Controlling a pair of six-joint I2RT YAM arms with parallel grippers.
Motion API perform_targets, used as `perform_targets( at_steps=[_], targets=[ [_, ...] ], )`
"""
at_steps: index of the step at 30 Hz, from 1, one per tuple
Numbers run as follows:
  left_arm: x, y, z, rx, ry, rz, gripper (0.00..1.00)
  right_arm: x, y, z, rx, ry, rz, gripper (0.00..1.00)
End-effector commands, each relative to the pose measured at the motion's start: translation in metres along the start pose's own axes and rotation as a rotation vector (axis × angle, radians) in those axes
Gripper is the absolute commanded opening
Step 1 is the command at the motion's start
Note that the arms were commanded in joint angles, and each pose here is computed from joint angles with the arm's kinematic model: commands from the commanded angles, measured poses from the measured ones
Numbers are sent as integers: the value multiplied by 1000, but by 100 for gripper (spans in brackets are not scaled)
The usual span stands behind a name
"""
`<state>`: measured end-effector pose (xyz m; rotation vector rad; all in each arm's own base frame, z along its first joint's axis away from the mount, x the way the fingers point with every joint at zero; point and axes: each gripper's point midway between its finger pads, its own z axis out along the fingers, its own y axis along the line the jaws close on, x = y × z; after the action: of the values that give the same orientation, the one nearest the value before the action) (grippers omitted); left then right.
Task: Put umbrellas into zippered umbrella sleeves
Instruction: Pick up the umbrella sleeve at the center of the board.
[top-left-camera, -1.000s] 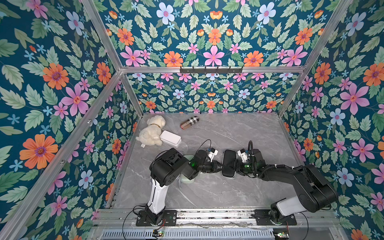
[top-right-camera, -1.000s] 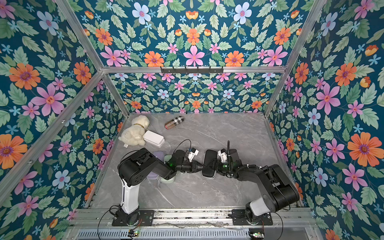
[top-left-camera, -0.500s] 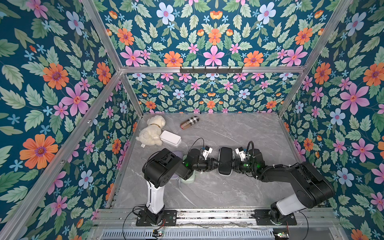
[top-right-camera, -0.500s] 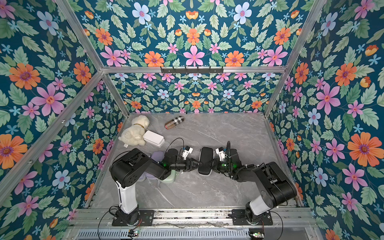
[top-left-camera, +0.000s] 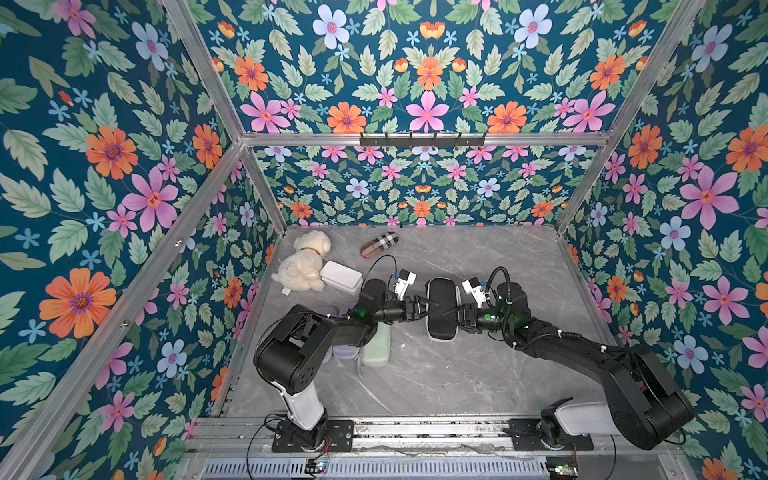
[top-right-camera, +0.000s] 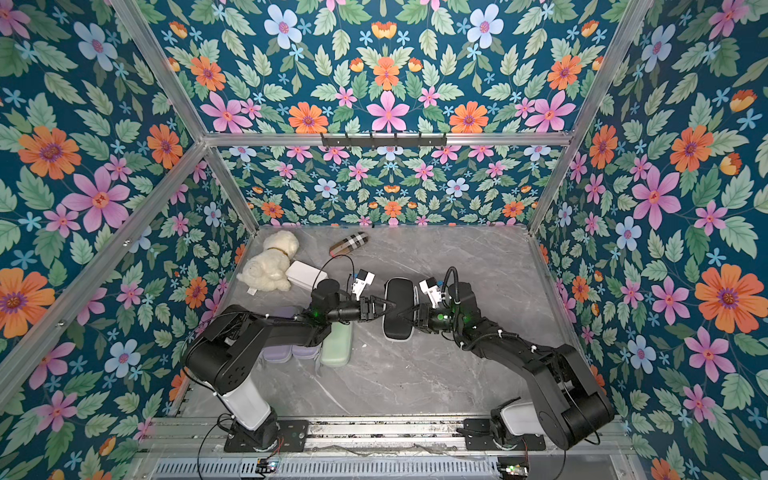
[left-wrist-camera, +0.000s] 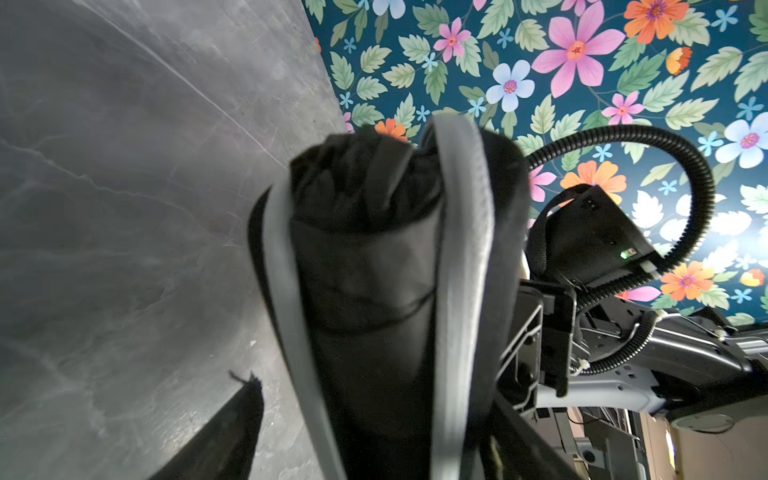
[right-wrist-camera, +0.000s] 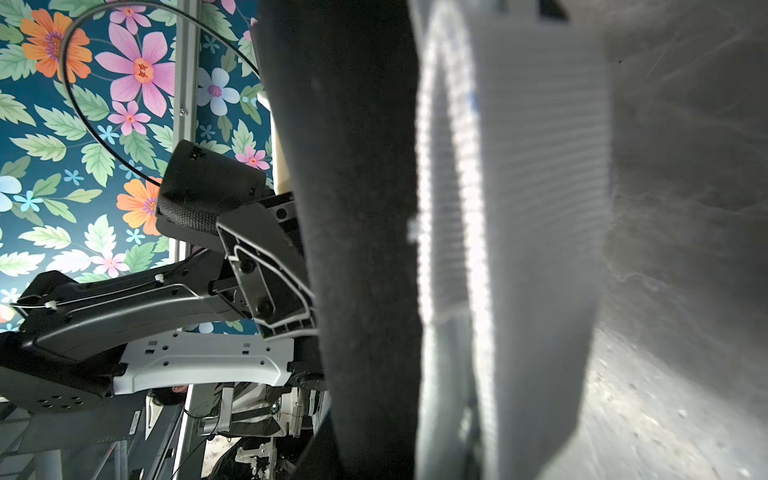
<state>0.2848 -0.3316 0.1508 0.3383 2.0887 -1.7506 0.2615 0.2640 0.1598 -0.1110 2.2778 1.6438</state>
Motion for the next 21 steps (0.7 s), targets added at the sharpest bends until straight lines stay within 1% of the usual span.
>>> perform_targets(
  at_steps=[1,5,11,12,13,17,19,21],
  targets=[
    [-21,-10,-8,31,-55,6,74,7,29,1,-93,63,-94,28],
    [-36,-27,-5,75,-65,31,65,2,39,6,-107,64,-115,28],
    [-41,-40,-3,123,-51,55,40,-9,39,9,-92,31,-126,32],
    [-44,-42,-3,129,-53,60,31,-10,39,9,-93,29,-126,36],
    [-47,-44,-3,135,-55,64,25,-11,38,10,-87,28,-123,40],
    [-58,-48,-13,145,-82,87,5,-20,33,2,-39,-27,-138,59],
    [-65,-45,-23,129,-97,97,0,-25,32,-8,-21,-55,-156,63],
    [-71,-38,-33,95,-104,115,0,-33,28,-23,17,-98,-181,64]
  ],
)
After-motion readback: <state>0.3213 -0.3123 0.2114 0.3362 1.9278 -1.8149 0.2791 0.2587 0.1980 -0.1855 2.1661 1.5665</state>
